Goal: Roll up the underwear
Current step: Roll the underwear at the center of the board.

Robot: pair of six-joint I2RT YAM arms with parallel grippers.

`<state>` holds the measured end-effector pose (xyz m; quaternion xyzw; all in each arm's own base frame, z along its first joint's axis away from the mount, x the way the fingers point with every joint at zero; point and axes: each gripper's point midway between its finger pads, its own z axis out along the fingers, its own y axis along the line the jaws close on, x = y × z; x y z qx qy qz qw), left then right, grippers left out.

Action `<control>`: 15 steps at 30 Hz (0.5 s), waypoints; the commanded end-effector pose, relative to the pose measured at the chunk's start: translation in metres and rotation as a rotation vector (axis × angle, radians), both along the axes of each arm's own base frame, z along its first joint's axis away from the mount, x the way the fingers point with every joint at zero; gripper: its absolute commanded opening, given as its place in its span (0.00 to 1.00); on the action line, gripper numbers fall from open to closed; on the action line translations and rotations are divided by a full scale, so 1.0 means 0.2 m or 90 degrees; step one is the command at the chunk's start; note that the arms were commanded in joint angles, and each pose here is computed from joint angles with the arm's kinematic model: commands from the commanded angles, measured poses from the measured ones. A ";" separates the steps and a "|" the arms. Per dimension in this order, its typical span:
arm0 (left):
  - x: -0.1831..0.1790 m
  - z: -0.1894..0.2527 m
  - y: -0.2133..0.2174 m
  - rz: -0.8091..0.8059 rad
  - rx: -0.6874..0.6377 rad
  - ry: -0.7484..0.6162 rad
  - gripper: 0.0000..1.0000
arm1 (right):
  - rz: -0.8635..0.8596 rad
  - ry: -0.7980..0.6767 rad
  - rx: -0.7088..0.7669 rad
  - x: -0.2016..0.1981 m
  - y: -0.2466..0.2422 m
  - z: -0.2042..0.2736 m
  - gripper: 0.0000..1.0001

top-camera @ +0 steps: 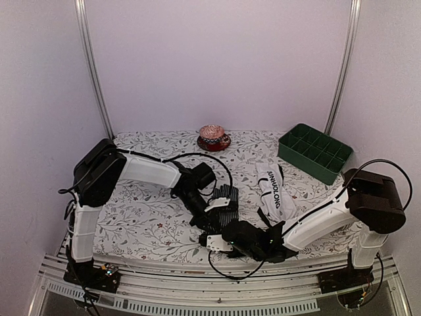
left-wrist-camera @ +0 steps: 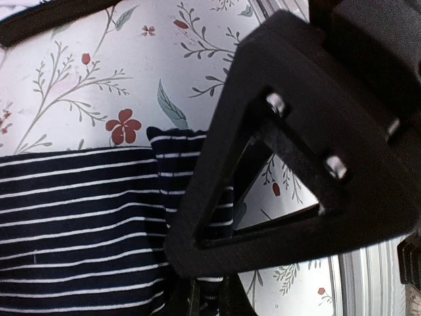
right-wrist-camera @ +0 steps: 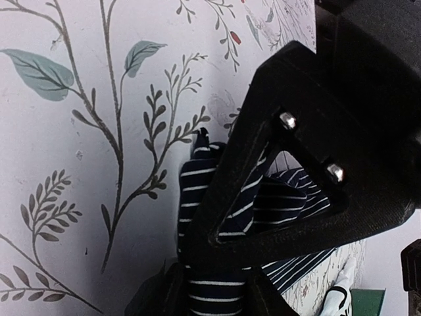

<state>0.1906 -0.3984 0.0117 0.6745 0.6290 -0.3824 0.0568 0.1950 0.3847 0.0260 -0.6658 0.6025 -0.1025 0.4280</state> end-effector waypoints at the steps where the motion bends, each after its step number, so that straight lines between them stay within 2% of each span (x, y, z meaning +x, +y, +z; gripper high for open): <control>1: -0.13 -0.30 0.26 0.002 0.185 0.042 0.00 | -0.012 0.039 -0.076 -0.02 -0.10 -0.15 0.23; 4: -0.12 -0.28 0.26 0.001 0.176 0.034 0.00 | -0.020 0.054 -0.074 -0.01 -0.10 -0.15 0.20; 6: -0.12 -0.27 0.26 -0.002 0.171 0.030 0.00 | -0.026 0.062 -0.072 0.00 -0.11 -0.15 0.13; 9: -0.12 -0.25 0.26 -0.005 0.168 0.023 0.03 | -0.024 0.078 -0.060 -0.01 -0.10 -0.14 0.08; 11: -0.12 -0.24 0.26 -0.009 0.162 0.016 0.11 | -0.023 0.090 -0.057 -0.01 -0.10 -0.14 0.06; 15: -0.09 -0.16 0.26 -0.011 0.128 -0.026 0.40 | -0.024 0.113 -0.045 -0.02 -0.10 -0.14 0.04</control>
